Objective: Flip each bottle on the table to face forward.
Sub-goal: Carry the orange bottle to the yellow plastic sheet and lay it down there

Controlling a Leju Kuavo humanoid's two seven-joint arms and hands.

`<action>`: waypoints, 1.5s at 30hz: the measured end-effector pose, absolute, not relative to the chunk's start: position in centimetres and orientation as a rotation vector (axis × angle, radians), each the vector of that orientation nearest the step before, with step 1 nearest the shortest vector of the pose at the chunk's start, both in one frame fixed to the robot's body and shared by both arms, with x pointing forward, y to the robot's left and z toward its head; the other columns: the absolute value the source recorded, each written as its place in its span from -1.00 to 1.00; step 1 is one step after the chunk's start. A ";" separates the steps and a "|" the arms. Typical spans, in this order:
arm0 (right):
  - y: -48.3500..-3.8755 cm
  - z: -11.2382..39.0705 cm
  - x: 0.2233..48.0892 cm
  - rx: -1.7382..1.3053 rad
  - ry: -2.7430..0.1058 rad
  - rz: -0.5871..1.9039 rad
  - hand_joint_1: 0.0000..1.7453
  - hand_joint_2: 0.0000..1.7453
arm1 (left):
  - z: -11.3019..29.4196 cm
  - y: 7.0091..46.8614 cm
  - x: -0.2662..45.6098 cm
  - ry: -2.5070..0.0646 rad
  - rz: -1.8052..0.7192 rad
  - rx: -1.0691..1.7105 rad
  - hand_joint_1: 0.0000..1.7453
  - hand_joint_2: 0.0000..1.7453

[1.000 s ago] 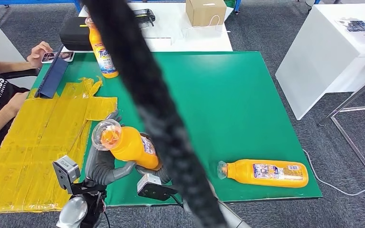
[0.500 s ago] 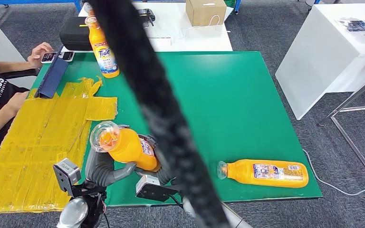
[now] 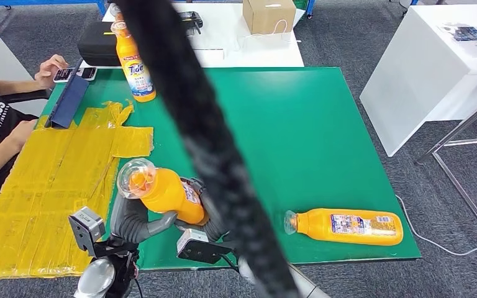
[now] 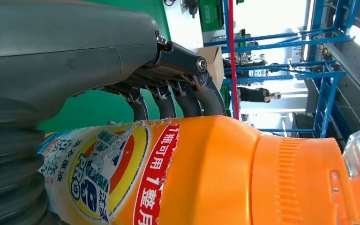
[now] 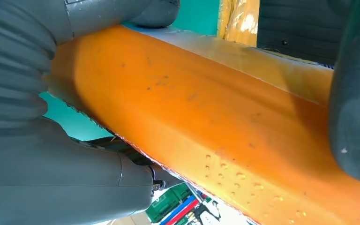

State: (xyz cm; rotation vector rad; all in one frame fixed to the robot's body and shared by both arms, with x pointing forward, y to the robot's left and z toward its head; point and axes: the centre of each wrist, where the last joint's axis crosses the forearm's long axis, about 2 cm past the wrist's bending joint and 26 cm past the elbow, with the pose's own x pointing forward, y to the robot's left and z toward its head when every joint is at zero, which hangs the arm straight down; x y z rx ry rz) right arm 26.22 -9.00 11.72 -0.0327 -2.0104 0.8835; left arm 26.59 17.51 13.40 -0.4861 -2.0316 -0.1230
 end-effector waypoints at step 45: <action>-19.3 18.7 23.9 -0.590 -2.332 0.381 -1.00 1.00 | 8.9 29.8 33.9 -1.402 -1.460 1.170 1.00 1.00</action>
